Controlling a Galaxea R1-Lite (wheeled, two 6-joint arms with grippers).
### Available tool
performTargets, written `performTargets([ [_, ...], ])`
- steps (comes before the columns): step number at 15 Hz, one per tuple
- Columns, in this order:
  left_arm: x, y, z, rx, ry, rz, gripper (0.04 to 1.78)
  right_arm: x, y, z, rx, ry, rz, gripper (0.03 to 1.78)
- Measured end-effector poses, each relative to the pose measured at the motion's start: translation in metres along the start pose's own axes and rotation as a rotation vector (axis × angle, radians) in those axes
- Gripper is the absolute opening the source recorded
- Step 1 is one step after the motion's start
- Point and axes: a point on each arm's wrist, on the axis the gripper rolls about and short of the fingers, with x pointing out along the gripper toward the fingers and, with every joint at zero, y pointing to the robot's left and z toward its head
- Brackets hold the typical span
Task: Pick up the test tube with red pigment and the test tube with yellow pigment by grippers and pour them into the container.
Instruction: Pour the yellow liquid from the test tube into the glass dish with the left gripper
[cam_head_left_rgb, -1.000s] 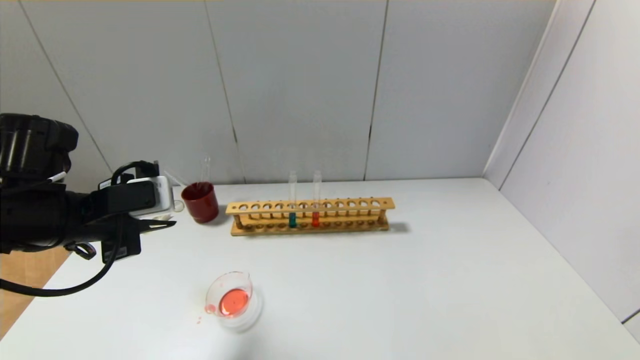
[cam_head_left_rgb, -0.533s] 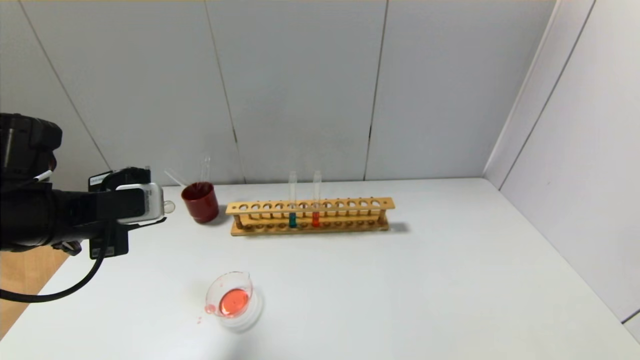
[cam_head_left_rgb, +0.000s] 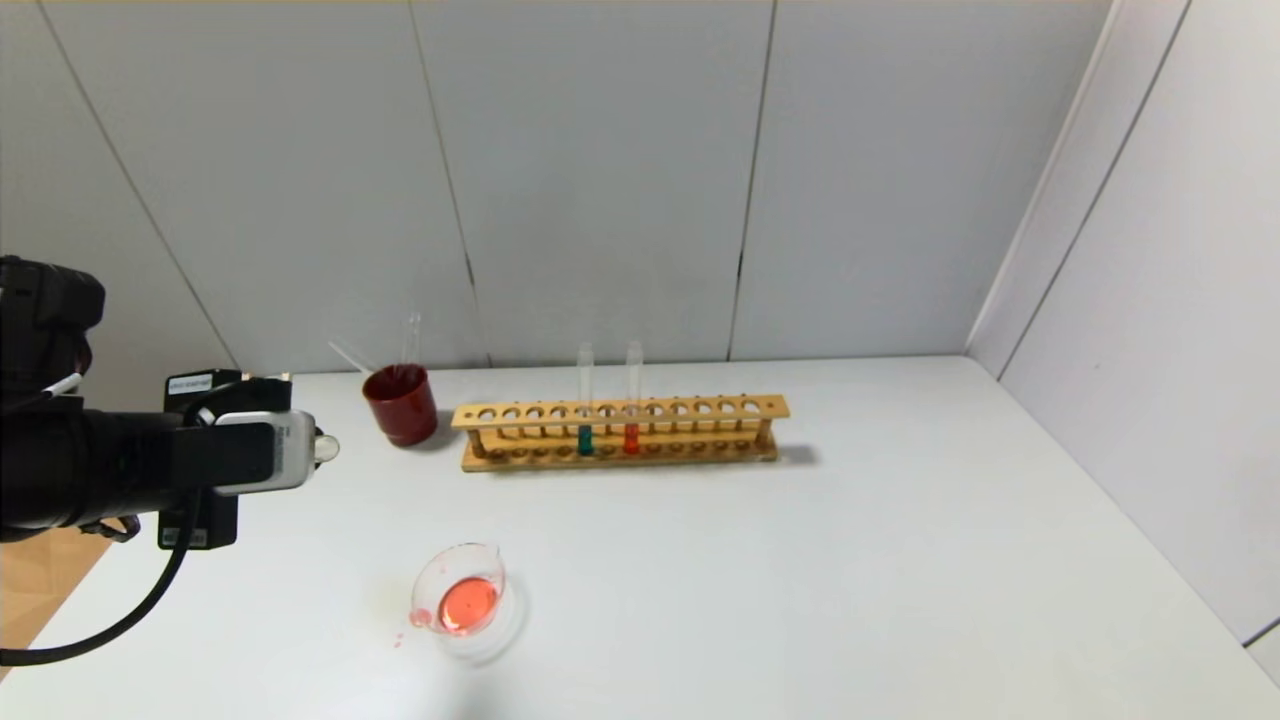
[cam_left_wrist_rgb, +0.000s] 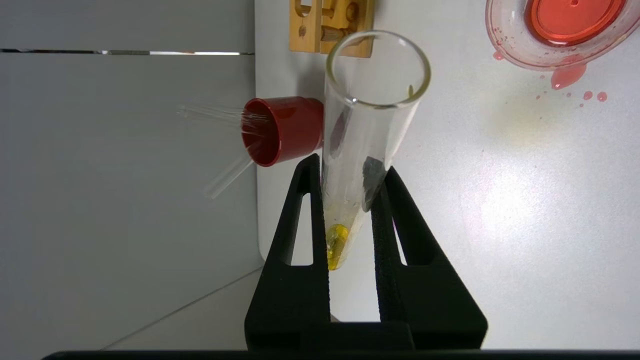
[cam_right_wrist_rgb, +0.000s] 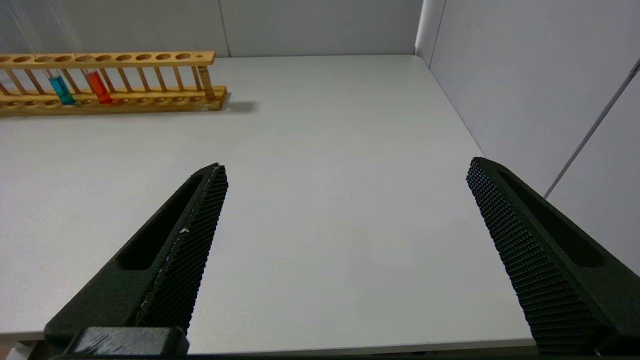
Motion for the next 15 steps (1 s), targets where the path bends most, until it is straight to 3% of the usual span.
performTargets([
  [10,0.006,-0.010,0.002,0.110,-0.052,-0.044,0.30,0.000,0.000,0.000,0.000,0.000,0.000,1.75],
  [15,0.010,-0.012,0.001,0.126,-0.045,-0.015,0.30,0.000,0.000,0.000,0.000,0.000,0.000,1.75],
])
